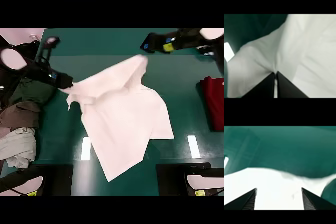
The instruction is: Fold the shirts.
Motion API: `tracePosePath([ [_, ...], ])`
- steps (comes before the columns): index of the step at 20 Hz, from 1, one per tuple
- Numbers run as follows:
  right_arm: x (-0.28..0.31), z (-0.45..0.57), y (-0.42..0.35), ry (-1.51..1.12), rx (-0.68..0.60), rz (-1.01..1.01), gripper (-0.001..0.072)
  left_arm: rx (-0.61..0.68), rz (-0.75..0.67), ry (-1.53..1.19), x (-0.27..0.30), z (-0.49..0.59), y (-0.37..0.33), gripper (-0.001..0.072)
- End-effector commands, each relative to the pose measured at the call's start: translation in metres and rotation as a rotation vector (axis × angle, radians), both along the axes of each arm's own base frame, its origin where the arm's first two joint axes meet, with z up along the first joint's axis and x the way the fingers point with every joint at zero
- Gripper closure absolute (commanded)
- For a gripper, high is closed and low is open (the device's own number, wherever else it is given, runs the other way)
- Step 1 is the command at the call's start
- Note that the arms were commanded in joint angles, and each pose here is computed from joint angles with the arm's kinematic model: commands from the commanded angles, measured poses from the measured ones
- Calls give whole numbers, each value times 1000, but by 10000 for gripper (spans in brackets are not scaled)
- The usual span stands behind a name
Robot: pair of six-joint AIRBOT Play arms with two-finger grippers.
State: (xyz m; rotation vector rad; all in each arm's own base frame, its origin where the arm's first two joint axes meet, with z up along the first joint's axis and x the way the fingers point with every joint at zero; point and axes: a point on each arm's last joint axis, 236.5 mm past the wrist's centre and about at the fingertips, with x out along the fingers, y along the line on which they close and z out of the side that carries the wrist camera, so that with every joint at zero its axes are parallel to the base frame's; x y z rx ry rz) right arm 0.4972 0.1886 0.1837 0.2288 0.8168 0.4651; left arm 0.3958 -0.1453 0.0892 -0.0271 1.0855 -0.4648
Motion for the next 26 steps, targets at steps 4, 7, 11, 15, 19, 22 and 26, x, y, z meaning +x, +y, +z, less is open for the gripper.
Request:
tracePosePath([
  [4, -55, -85, -39, 332, -143, 84, 229, 230, 14, 82, -3, -45, 47, 678],
  [7, -101, -126, -82, 463, -201, 21, 263, 302, 13, 93, -6, -48, 63, 678],
  [11, -167, -173, -124, 624, -193, -69, 281, 304, 14, 99, -7, -49, 64, 677],
  [15, -213, -207, -156, 730, -152, -176, 281, 276, 17, 101, -7, -48, 58, 678],
  [19, -240, -236, -162, 800, -137, -203, 282, 253, 16, 105, -8, -48, 53, 677],
  [22, -246, -250, -157, 805, -145, -196, 283, 251, 15, 110, -9, -48, 53, 678],
  [26, -236, -254, -154, 754, -160, -197, 376, 253, 14, 122, -12, -49, 53, 678],
])
